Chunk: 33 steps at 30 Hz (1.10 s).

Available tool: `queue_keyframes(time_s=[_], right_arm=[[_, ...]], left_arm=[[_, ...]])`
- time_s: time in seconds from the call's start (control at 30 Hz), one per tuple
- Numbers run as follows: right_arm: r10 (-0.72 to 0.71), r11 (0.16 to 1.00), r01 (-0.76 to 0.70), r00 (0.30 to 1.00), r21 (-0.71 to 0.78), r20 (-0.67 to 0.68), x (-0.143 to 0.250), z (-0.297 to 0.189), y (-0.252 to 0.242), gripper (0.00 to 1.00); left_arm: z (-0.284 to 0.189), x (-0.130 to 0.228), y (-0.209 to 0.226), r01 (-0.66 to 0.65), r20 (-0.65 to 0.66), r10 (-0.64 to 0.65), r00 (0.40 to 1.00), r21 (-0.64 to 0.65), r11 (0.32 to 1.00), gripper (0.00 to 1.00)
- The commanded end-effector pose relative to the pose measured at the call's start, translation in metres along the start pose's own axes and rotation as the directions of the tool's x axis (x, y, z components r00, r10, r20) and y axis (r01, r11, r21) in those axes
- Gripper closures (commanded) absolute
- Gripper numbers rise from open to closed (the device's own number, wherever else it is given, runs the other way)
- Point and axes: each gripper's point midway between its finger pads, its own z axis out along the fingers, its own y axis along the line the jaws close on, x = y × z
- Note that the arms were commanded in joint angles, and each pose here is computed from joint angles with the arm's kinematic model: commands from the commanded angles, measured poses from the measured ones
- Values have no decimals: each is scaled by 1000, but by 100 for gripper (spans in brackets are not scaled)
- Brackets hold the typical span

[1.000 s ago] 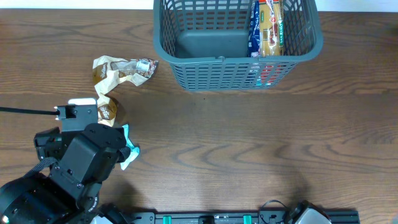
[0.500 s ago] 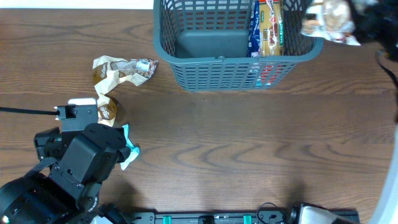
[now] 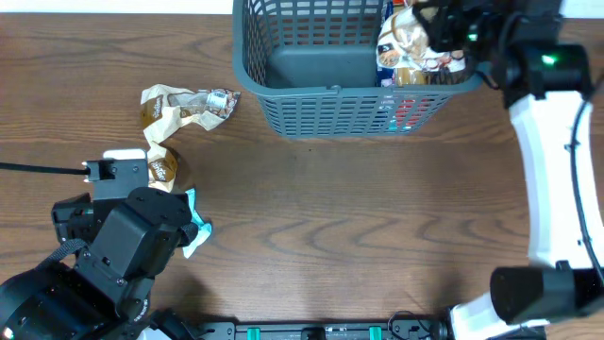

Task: Pack container
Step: 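Lift the PanTree bag and lower it into the basket's right side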

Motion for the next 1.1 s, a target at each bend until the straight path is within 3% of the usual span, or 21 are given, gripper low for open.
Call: queue_keyframes(time_s=[0.0, 0.33, 0.4, 0.5, 0.8, 0.93, 1.07], right_arm=[[-9, 989, 18, 998, 150, -63, 17, 20, -32, 90], [17, 985, 11, 987, 170, -163, 46, 51, -47, 88], [18, 985, 10, 986, 169, -167, 48, 52, -48, 80], [25, 985, 8, 983, 173, -183, 52, 51, -48, 61], [47, 984, -6, 972, 178, -228, 64, 52, -49, 49], [57, 984, -20, 977, 179, -206, 57, 49, -48, 38], [71, 987, -55, 992, 148, -108, 17, 33, -34, 22]], left_arm=[[-2, -2, 1, 16, 6, -16, 1000, -2, 1000, 2], [-2, -2, 1, 16, 6, -16, 1000, -2, 1000, 1], [-2, -2, 1, 16, 6, -16, 1000, -2, 1000, 1], [-2, -2, 1, 16, 6, -16, 1000, -2, 1000, 1], [-2, -2, 1, 16, 7, -16, 1000, -2, 1000, 1], [-2, -2, 1, 16, 7, -16, 1000, -2, 1000, 1], [-2, -2, 1, 17, 7, -17, 1000, -1, 1000, 1]])
